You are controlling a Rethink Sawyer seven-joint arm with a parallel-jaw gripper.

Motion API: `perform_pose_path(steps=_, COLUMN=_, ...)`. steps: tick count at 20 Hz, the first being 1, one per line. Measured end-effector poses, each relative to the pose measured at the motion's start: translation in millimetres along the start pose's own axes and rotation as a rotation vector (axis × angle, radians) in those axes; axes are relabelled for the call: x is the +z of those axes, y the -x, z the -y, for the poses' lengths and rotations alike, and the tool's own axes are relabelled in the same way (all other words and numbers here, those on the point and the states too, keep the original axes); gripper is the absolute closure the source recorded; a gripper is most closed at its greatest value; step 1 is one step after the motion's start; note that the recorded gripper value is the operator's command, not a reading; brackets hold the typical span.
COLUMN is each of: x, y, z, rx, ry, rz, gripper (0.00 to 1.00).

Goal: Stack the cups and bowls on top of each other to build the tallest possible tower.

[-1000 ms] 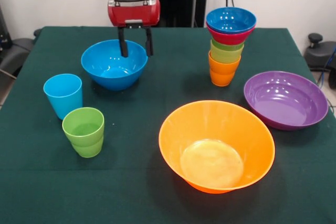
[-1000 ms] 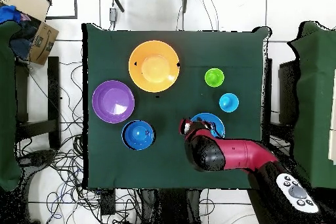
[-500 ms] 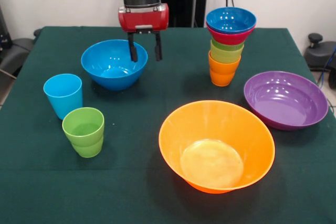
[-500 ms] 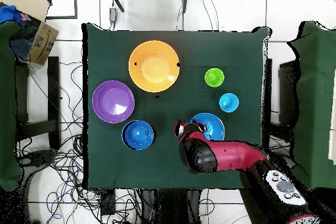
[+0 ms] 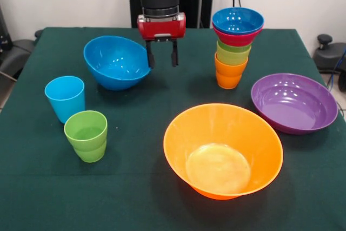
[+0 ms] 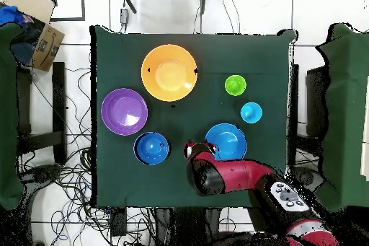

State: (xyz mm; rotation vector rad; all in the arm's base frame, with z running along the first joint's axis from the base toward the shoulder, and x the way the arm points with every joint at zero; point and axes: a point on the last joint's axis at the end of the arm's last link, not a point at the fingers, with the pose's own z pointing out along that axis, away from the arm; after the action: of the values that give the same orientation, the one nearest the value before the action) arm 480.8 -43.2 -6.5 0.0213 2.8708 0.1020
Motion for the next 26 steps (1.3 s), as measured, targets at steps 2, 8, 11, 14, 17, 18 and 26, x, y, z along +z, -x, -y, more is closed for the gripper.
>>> perform_pose_path(steps=2, x=2, y=-5.3, z=0, rx=-0.008, ry=-0.012, rz=-0.009, gripper=0.0)
perform_pose_path(steps=8, x=5, y=-27.0, z=10, rx=-0.018, ry=-0.058, rz=-0.057, gripper=0.0)
perform_pose_path(steps=11, x=2, y=-29.7, z=18, rx=-0.013, ry=-0.073, rz=-0.06, gripper=0.0)
perform_pose_path(steps=14, x=-2, y=-25.8, z=27, rx=-0.003, ry=-0.081, rz=-0.048, gripper=0.0)
perform_pose_path(steps=17, x=-12, y=-16.0, z=40, rx=0.022, ry=-0.091, rz=-0.02, gripper=0.0)
perform_pose_path(steps=18, x=-16, y=-12.1, z=46, rx=0.032, ry=-0.093, rz=-0.01, gripper=0.0)
perform_pose_path(steps=26, x=-47, y=20.7, z=86, rx=0.091, ry=-0.125, rz=0.085, gripper=0.0)
